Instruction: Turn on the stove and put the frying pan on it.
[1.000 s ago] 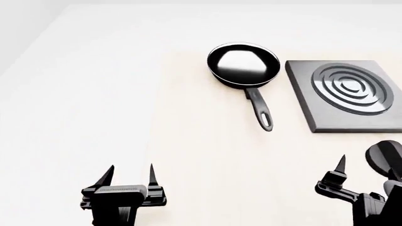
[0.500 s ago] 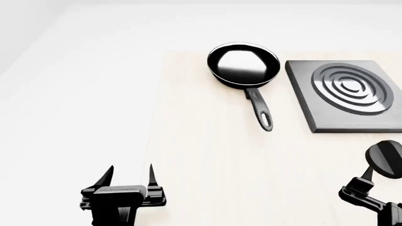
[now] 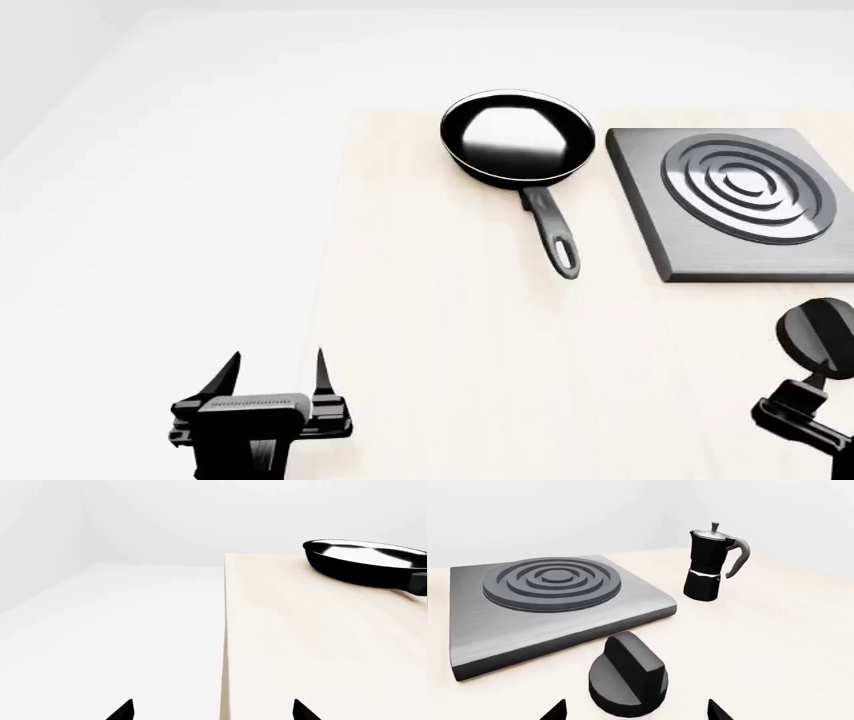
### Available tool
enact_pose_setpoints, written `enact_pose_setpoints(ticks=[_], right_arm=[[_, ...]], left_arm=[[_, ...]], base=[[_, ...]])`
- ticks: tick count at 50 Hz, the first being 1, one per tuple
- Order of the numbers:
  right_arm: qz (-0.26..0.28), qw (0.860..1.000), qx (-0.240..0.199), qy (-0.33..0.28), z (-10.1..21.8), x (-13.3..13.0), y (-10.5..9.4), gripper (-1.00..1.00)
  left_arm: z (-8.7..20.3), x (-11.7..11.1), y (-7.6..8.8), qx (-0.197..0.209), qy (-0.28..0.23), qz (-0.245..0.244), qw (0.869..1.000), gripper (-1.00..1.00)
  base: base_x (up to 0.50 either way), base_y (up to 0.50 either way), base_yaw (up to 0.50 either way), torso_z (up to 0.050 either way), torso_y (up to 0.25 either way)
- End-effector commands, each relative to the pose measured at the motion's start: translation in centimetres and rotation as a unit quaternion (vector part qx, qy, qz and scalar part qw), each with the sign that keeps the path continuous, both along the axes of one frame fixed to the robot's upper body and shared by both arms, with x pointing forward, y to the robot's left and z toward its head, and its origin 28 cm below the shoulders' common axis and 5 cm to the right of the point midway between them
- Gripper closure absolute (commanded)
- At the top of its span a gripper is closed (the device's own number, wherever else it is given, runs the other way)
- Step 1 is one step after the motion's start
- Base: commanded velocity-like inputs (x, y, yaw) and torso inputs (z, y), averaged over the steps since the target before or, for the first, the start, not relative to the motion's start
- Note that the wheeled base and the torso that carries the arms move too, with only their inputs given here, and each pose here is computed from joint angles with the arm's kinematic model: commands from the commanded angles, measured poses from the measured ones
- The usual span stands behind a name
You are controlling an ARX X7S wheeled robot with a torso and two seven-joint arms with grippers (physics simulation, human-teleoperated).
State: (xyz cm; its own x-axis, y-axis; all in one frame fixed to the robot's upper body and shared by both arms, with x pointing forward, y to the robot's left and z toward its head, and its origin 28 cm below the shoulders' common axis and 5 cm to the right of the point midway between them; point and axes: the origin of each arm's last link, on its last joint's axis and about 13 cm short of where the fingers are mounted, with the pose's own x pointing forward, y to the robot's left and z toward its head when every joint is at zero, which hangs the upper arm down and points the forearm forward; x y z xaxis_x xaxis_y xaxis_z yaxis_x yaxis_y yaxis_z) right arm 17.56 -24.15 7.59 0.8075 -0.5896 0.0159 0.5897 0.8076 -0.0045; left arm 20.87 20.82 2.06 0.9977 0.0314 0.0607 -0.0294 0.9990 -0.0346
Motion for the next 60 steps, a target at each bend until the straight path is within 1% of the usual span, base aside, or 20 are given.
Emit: enact_pose_setpoints(ticks=[1, 9, 26, 60], right_arm=[[-0.014, 1.000, -0.001, 0.015, -0.7, 0.9, -1.1, -1.00], [-0.019, 1.000, -0.006, 0.024, -1.1, 1.7, -1.6, -1.00], [-0.029, 0.998, -0.002, 0.051, -2.4, 3.7, -2.7, -1.00], [-0.040, 0.996, -0.010, 0.076, -2.3, 5.9, -4.0, -1.00]], left_arm=[[0.0, -0.1, 0.0, 0.000, 0.000, 0.000, 1.000, -1.00], [0.0, 0.1, 0.0, -0.001, 0.001, 0.001, 1.000, -1.00], [0.0, 0.2, 0.0, -0.002, 0.003, 0.001, 1.000, -1.00], [-0.1, 0.0, 0.0, -0.001, 0.003, 0.001, 1.000, -1.00]], base=[[0.00, 0.00, 0.00, 0.000, 0.000], [0.00, 0.00, 0.00, 0.000, 0.000], [0.00, 0.00, 0.00, 0.000, 0.000], [0.00, 0.00, 0.00, 0.000, 0.000]])
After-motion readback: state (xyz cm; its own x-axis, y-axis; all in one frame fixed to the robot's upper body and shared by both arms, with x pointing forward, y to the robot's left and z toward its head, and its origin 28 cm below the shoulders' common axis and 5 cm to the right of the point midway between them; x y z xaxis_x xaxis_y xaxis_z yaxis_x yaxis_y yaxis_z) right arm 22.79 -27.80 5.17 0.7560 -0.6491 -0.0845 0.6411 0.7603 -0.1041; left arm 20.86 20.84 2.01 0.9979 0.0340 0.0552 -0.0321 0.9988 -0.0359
